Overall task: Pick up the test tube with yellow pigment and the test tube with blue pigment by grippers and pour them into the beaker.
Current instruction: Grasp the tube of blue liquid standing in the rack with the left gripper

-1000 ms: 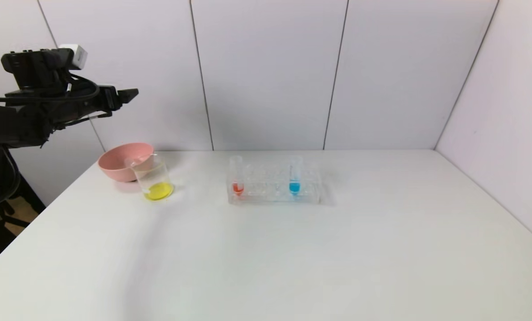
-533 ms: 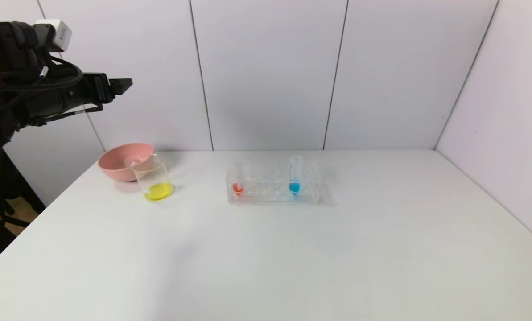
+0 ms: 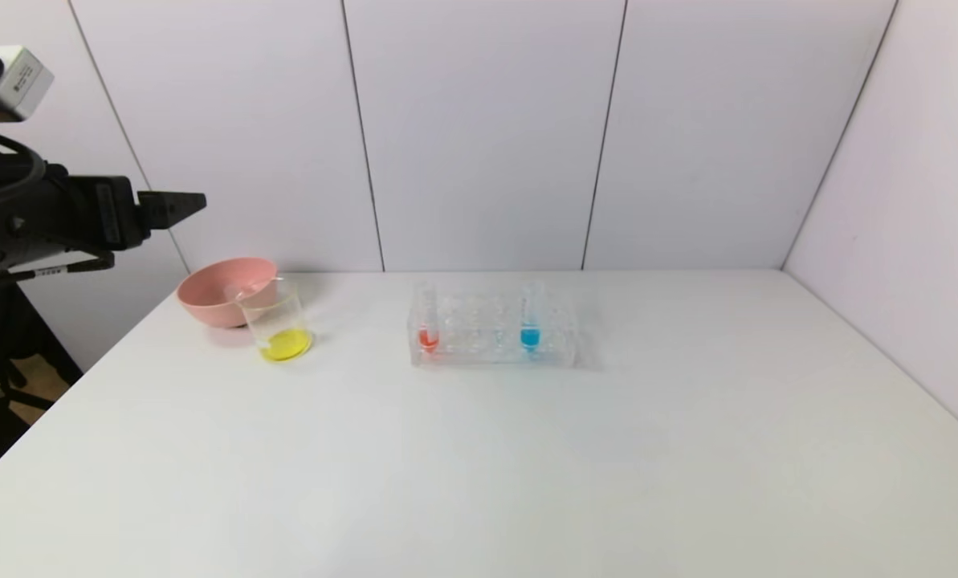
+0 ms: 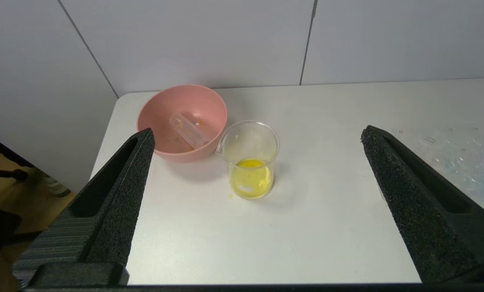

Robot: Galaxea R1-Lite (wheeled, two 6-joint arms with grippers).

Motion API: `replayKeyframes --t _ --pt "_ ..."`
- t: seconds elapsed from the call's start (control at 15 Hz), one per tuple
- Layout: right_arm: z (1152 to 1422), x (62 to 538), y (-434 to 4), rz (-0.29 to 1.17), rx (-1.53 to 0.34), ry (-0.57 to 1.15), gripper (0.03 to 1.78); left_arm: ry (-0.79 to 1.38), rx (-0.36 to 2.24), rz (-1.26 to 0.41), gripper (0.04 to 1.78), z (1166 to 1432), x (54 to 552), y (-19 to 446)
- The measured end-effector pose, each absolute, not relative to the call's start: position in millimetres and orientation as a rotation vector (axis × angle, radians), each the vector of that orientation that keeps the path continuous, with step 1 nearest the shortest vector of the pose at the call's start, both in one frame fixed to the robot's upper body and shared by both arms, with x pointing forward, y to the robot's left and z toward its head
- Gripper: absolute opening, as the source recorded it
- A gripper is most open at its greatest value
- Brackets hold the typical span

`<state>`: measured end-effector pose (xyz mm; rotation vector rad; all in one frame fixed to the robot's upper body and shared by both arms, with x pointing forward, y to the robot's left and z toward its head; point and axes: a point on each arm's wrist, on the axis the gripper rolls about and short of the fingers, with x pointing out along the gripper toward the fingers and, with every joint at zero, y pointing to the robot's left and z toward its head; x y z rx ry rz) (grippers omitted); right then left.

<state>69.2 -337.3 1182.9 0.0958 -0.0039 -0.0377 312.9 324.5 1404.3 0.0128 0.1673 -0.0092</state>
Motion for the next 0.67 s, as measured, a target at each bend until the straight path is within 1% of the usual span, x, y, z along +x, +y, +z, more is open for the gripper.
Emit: replayKeyframes --t 0.13,0.47,0.67 --pt "1183 69 -337 -0.038 0.096 -0.004 1.71 0.167 0.013 -0.035 1.78 1393 300 318" --pt "1183 69 -337 -0.038 0.096 -0.004 1.71 0.010 -0.040 -0.081 1.78 1368 284 293" --pt "1183 69 -337 -0.038 0.096 -0.004 1.71 0.010 -0.106 -0.168 1.78 1359 281 274"
